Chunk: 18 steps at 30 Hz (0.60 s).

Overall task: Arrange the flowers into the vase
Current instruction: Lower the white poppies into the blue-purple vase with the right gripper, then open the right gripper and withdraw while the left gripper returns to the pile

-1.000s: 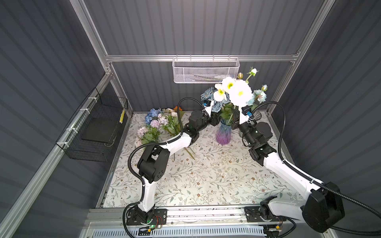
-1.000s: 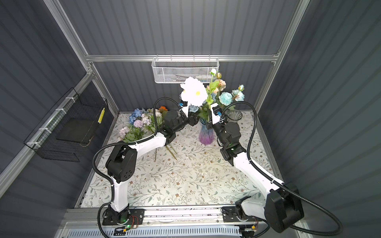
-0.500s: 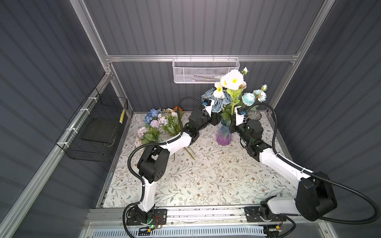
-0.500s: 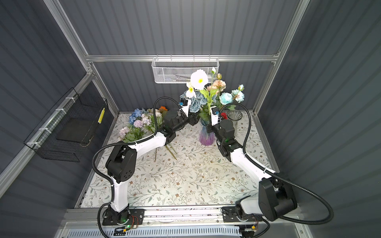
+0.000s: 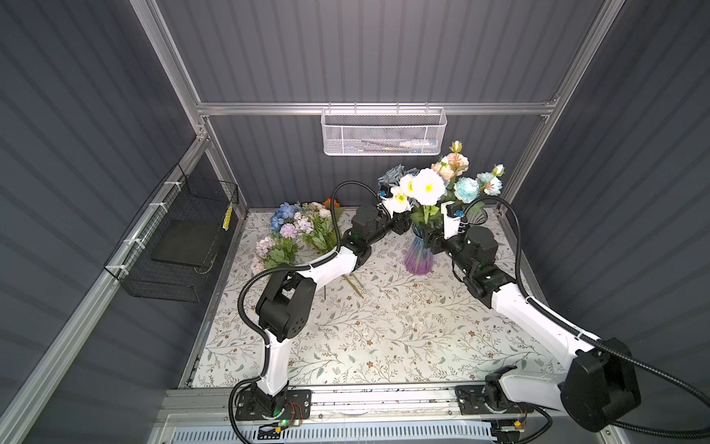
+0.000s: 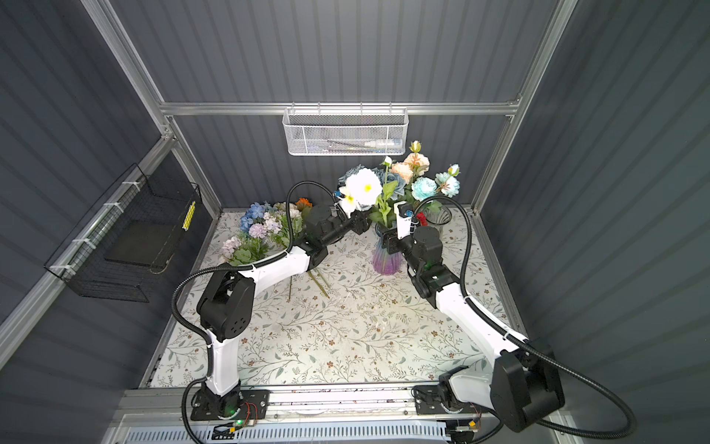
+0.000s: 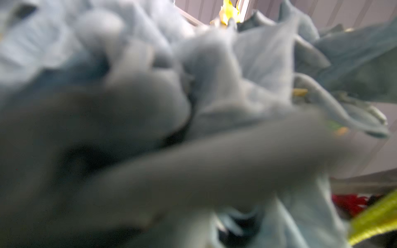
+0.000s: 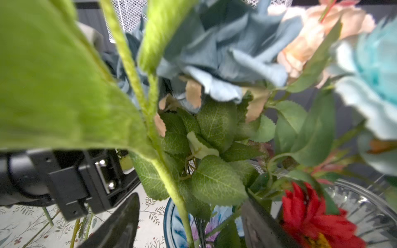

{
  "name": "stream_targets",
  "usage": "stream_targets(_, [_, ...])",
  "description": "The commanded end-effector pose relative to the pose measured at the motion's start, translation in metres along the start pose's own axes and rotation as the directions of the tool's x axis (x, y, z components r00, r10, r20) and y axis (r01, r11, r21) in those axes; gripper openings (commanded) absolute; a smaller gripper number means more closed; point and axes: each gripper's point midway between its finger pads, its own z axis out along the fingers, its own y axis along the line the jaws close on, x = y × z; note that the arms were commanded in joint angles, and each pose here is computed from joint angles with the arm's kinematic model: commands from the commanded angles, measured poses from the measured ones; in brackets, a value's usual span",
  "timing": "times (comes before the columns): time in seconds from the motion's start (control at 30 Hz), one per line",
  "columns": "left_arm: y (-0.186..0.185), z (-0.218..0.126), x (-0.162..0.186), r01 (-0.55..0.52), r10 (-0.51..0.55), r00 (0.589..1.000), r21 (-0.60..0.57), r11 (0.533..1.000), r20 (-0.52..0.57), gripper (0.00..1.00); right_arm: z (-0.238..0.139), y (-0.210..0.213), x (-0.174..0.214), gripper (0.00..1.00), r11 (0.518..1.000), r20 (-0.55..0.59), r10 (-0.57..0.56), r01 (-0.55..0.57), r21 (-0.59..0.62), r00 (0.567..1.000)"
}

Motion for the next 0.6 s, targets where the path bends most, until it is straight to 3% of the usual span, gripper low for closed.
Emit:
stream_targets(0.0, [-0.008,-0.008,-0.02,0.008,-0.008,0.999,0.023,1.0,0.035,0.65,-0.013,0.004,-0.008,0.81,0.999,0.012,0.026,-0.025,-0.023,1.0])
stream_targets(0.2, [-0.013,-0.027,-0.018,0.046,-0.046,0.999,0.011,0.999,-0.005,0.84,-0.042,0.01,-0.019,0.83,0.993,0.038,0.1,-0.098,-0.061,0.994])
stream_targets(0.3, [-0.011,-0.045,0.001,0.072,-0.074,0.993,-0.024,0.997,-0.09,0.99,-0.056,0.018,-0.011,0.82,0.986,0.015,0.134,-0.132,-0.098,0.991])
stream_targets(0.57, [-0.001,-0.109,0.039,0.097,-0.144,0.956,-0.186,0.978,-0.257,1.0,-0.079,0.046,0.021,0.81,0.975,-0.087,0.167,-0.177,-0.134,0.982])
